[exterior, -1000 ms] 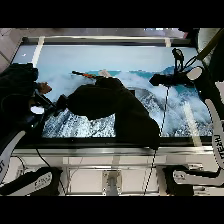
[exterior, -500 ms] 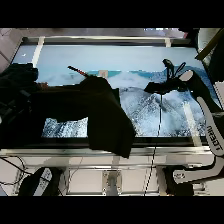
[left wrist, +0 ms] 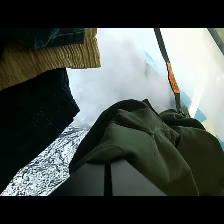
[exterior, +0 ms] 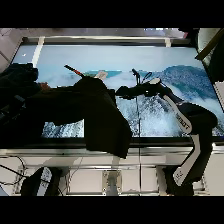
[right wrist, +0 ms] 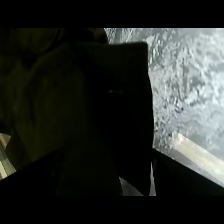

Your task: Fold the clothes and pants, and hang the long-sleeved shirts on hangers.

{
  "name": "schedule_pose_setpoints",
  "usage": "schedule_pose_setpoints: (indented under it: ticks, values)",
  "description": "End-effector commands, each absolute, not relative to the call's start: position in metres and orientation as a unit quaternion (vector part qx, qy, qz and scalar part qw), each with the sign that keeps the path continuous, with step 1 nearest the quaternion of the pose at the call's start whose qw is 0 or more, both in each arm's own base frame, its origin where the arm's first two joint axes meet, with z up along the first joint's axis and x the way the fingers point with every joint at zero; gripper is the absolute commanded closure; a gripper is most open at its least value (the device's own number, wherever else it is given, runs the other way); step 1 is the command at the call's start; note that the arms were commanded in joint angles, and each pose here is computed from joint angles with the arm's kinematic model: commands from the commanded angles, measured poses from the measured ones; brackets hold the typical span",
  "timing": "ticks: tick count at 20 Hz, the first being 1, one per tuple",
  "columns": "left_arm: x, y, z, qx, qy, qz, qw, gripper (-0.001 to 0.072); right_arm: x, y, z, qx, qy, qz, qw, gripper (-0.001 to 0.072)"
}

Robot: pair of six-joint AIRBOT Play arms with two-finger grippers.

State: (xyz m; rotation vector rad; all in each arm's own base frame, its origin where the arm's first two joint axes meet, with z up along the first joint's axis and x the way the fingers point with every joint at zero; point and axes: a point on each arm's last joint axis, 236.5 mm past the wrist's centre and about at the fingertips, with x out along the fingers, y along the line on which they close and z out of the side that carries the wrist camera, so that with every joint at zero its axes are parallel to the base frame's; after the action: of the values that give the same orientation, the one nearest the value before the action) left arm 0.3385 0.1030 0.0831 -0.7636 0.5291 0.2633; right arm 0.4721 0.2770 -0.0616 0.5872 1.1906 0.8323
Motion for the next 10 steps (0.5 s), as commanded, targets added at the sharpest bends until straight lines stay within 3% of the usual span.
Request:
schedule_pose_setpoints:
  ticks: [1,3,6,10]
  values:
    - [0.337,0.103,0.083,-0.366,0.257,0.126,0.886,0.0698,0.493,0.286,-0.085,0.240,0.562,0.336,0.717,0.0121]
    - [0.337,0.103,0.083,-0.366,0.257,0.126,0.886,0.0698,0.483,0.291,-0.084,0.229,0.579,0.362,0.694,0.0121]
    - [0.337,0.103,0.083,-0.366,0.257,0.126,0.885,0.0698,0.491,0.298,-0.091,0.235,0.577,0.355,0.697,0.0124]
    - [0.337,0.103,0.083,-0.366,0.257,0.126,0.886,0.0697,0.484,0.311,-0.100,0.233,0.586,0.363,0.686,0.0187]
